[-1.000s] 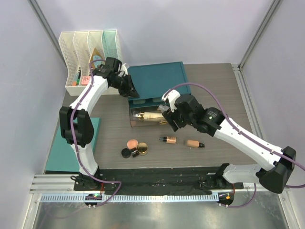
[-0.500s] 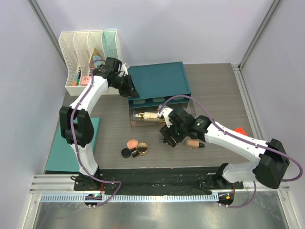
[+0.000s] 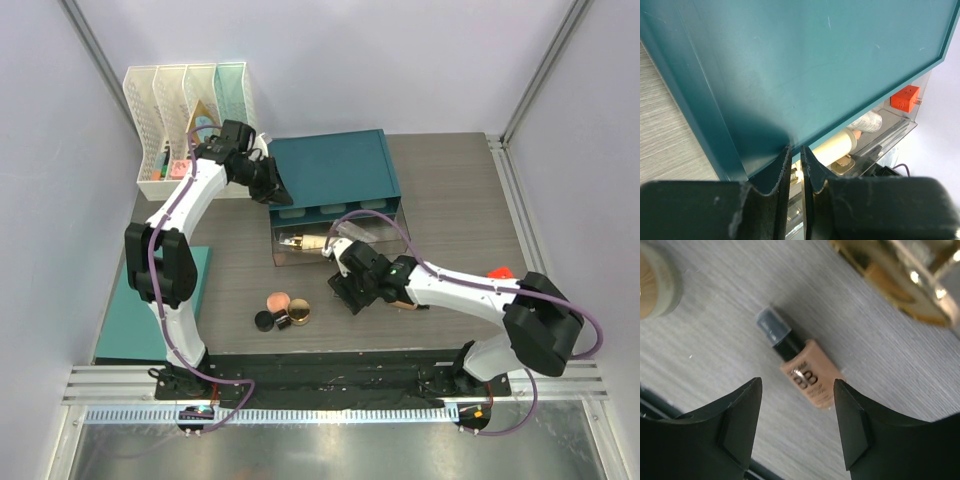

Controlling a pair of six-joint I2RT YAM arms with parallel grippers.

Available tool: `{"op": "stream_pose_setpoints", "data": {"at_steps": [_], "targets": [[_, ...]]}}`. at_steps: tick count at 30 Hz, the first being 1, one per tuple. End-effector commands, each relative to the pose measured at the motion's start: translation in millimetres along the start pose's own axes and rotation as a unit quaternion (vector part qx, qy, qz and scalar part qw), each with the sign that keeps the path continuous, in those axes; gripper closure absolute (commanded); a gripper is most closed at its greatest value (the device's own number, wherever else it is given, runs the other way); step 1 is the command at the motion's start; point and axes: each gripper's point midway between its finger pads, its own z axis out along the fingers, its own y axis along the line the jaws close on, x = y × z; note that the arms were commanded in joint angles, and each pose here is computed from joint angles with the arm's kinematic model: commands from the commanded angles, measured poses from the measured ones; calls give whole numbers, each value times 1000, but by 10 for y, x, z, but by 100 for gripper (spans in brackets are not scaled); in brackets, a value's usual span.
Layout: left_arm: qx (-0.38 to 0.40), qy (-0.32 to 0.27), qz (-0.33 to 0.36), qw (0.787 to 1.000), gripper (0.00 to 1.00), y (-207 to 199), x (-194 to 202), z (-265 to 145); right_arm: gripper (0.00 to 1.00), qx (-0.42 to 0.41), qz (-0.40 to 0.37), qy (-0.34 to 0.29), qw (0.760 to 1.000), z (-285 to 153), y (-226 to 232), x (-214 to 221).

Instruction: Organize the makeup

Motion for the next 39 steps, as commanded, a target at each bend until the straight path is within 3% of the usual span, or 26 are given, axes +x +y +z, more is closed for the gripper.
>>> {"op": "stream_pose_setpoints", "data": {"at_steps": [1,14,21,28,39], "targets": [[-90,61,-27,994,85,545,296,260,36,23,15,-29,999,167,-30,-172],[-90,61,-25,994,85,537,296,241,49,12,1,19,1000,234,167,91],[-90,59,-25,994,84,535,305,233,44,28,-4,15,999,152,260,119],[-88,59,-26,994,84,525,315,221,29,35,0,3,999,49,263,81],[-86,57,-25,994,84,526,340,207,34,12,-5,37,999,98,539,337]]}}
